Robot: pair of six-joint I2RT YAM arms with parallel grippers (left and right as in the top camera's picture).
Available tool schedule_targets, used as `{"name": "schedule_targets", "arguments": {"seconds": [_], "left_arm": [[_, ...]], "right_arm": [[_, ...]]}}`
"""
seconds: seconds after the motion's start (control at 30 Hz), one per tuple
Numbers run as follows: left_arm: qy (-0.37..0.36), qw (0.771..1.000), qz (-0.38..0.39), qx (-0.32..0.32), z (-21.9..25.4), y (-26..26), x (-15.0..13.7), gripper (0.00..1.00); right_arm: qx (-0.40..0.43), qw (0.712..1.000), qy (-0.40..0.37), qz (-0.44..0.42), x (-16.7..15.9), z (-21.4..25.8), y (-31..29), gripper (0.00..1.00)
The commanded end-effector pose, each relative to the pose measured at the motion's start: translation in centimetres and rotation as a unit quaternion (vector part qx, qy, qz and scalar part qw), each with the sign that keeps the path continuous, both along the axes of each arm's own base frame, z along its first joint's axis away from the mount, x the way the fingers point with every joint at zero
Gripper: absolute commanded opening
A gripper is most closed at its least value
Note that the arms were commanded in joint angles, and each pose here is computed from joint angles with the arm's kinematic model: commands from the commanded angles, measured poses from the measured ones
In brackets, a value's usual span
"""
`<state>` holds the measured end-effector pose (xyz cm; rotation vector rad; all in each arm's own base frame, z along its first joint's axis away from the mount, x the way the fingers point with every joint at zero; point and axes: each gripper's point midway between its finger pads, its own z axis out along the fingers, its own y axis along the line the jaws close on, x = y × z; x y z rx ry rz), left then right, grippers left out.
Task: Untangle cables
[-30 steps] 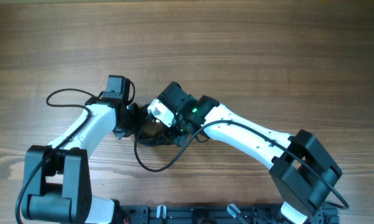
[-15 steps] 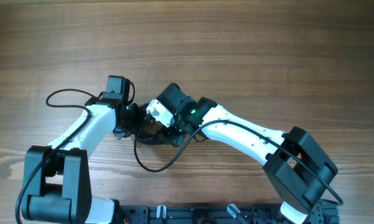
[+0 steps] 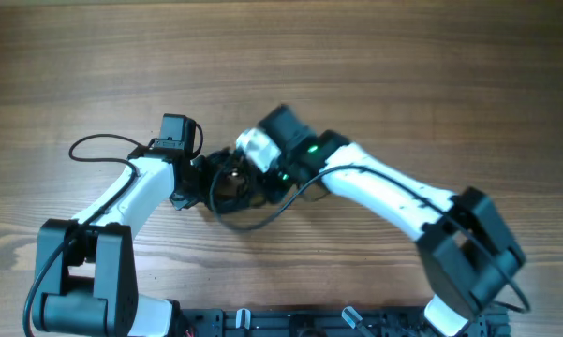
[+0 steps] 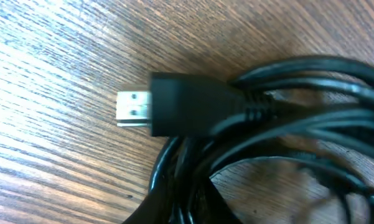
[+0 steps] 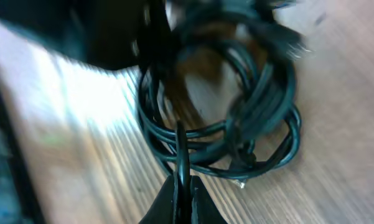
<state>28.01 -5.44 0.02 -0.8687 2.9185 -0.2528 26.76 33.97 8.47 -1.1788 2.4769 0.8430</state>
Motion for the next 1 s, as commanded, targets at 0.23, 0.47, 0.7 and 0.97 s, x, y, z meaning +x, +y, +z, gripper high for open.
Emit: {"name": "schedule_targets", "arguments": {"seconds": [0.23, 0.47, 0.7, 0.97], "left_arm": [[0.061, 0.997, 0.048, 0.010, -2.8, 0.7, -3.7, 0.09], [0.061, 0.997, 0.051, 0.010, -2.8, 0.7, -3.7, 0.08], [0.061, 0.997, 0.051, 0.012, -2.8, 0.8, -3.7, 0.08], [0.049, 0.997, 0.056, 0.009, -2.7, 0.9, -3.1, 0.08]], "right_arm": [[0.282, 0.940, 0.172, -0.086, 5.0, 13.2, -4.4, 0.04], [0.238, 0.942, 0.141, -0.188, 8.9, 10.9, -8.7, 0.04], [0.067, 0.925, 0.082, -0.366, 12.2, 5.1, -15.4, 0.04], [0.002, 0.934, 0.120, -0.336, 8.8, 3.1, -16.6, 0.04]]}}
